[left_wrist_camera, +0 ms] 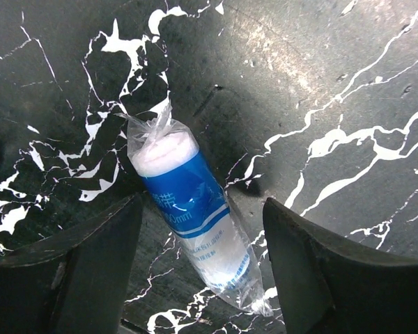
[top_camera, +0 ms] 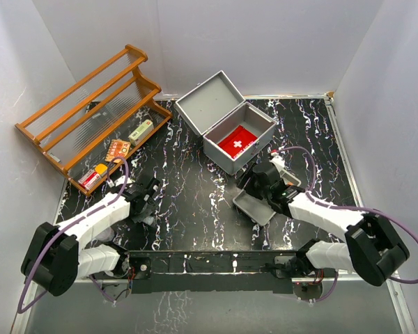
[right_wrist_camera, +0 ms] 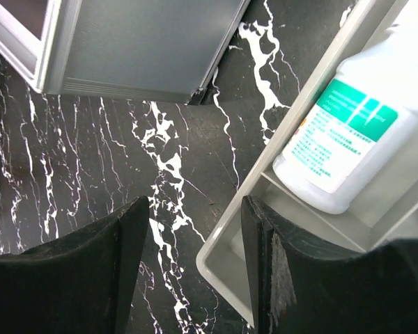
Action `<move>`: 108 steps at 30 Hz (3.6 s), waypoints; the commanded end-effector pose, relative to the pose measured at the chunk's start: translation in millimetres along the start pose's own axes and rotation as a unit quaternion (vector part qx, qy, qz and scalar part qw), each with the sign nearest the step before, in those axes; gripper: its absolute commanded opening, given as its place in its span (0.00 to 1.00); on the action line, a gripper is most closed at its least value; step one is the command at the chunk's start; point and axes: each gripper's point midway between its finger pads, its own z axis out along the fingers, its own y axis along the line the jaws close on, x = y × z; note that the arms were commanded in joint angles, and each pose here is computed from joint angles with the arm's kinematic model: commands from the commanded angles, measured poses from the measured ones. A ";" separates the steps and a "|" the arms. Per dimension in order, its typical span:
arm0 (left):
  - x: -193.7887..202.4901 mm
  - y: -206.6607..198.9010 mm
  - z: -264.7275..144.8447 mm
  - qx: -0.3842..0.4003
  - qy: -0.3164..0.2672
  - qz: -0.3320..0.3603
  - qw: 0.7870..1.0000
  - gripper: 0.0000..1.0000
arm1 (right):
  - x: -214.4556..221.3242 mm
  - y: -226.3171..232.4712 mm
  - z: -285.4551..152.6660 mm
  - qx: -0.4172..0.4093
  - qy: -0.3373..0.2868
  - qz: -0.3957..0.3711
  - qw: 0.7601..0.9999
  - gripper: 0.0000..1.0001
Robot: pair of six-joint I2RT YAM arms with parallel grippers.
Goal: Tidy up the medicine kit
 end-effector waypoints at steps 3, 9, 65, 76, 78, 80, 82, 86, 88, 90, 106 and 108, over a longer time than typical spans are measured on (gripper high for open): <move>6.5 -1.2 8.0 0.002 0.011 -0.009 1.000 0.69 | -34.6 13.7 -22.9 -0.008 -0.062 -0.002 0.998 0.54; 5.4 -2.9 7.3 0.011 0.010 -0.011 1.000 0.50 | -49.3 16.8 -39.9 -0.015 -0.089 0.004 0.996 0.54; 138.2 -334.4 -165.0 0.440 0.164 0.018 0.883 0.28 | -134.3 0.2 -141.2 0.020 -0.269 0.040 0.962 0.55; 169.8 -343.8 -142.5 0.415 0.196 0.028 0.888 0.30 | -130.9 -5.8 -145.8 0.024 -0.265 0.041 0.963 0.55; 171.3 -344.7 -141.0 0.415 0.195 0.030 0.888 0.31 | -130.2 -6.5 -145.0 0.026 -0.263 0.040 0.964 0.55; 171.7 -345.5 -138.7 0.410 0.195 0.032 0.891 0.34 | -129.5 -6.7 -144.3 0.027 -0.262 0.039 0.964 0.55; 171.1 -346.0 -138.4 0.407 0.192 0.034 0.892 0.39 | -129.0 -6.4 -143.6 0.027 -0.260 0.038 0.964 0.55; 168.9 -346.5 -141.3 0.406 0.189 0.035 0.893 0.50 | -128.7 -6.1 -142.5 0.028 -0.258 0.038 0.965 0.55; 165.9 -346.6 -145.0 0.409 0.186 0.037 0.893 0.57 | -128.9 -6.0 -142.4 0.029 -0.258 0.036 0.965 0.55; 163.5 -345.6 -149.2 0.411 0.184 0.041 0.892 0.62 | -129.9 -6.5 -142.6 0.031 -0.260 0.036 0.964 0.55; 109.5 -288.6 -164.5 0.414 0.067 0.153 0.895 0.70 | -101.2 -26.1 -118.2 0.088 -0.195 0.007 0.977 0.51; 96.3 -275.1 -158.2 0.396 0.033 0.189 0.898 0.70 | -89.3 -41.5 -109.5 0.128 -0.172 0.002 0.977 0.33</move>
